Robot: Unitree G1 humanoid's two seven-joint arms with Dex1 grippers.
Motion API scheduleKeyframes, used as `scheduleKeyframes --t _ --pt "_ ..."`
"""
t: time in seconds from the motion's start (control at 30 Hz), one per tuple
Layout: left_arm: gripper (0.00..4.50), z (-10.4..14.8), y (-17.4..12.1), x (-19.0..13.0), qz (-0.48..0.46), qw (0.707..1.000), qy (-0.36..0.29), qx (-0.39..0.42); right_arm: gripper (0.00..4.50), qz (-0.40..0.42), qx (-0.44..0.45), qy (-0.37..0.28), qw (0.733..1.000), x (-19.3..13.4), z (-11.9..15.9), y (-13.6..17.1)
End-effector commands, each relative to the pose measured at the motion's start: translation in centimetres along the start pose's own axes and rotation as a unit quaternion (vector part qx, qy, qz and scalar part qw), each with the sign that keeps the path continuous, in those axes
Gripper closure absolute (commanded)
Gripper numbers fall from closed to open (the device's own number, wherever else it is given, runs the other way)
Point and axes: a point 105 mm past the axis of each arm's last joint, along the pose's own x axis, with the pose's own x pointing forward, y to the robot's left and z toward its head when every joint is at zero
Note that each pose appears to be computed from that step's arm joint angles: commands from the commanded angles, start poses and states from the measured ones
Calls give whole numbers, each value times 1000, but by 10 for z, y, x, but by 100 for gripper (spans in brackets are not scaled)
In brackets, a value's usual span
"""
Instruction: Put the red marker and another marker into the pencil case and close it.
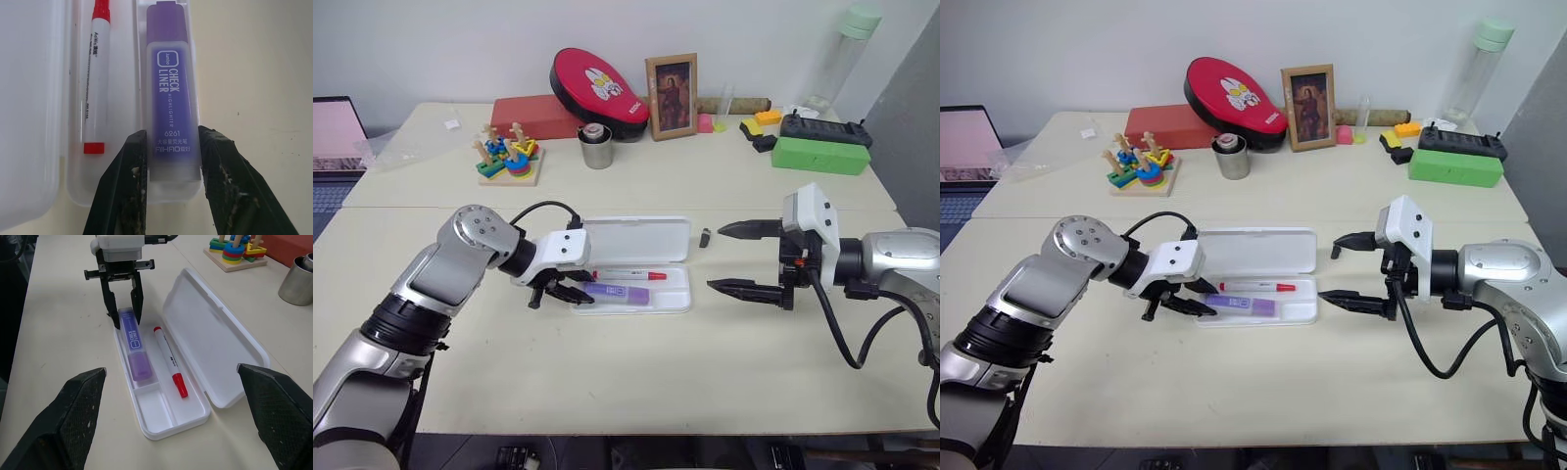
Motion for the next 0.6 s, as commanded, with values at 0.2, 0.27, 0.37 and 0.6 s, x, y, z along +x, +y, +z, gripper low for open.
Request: scheduleKeyframes --t 0.2,0.27,0.37,0.6 --pt "329 1 4 4 4 1000 3 10 0 6 -17 -11 1000 0 10 5" --pt "329 1 5 5 8 1000 4 10 0 5 -16 -11 1000 0 10 5" --pt "329 1 8 6 14 1000 5 9 0 5 -15 -11 1000 0 10 5" --pt "294 2 7 7 15 1000 -2 4 0 7 -13 -10 1000 1 9 5"
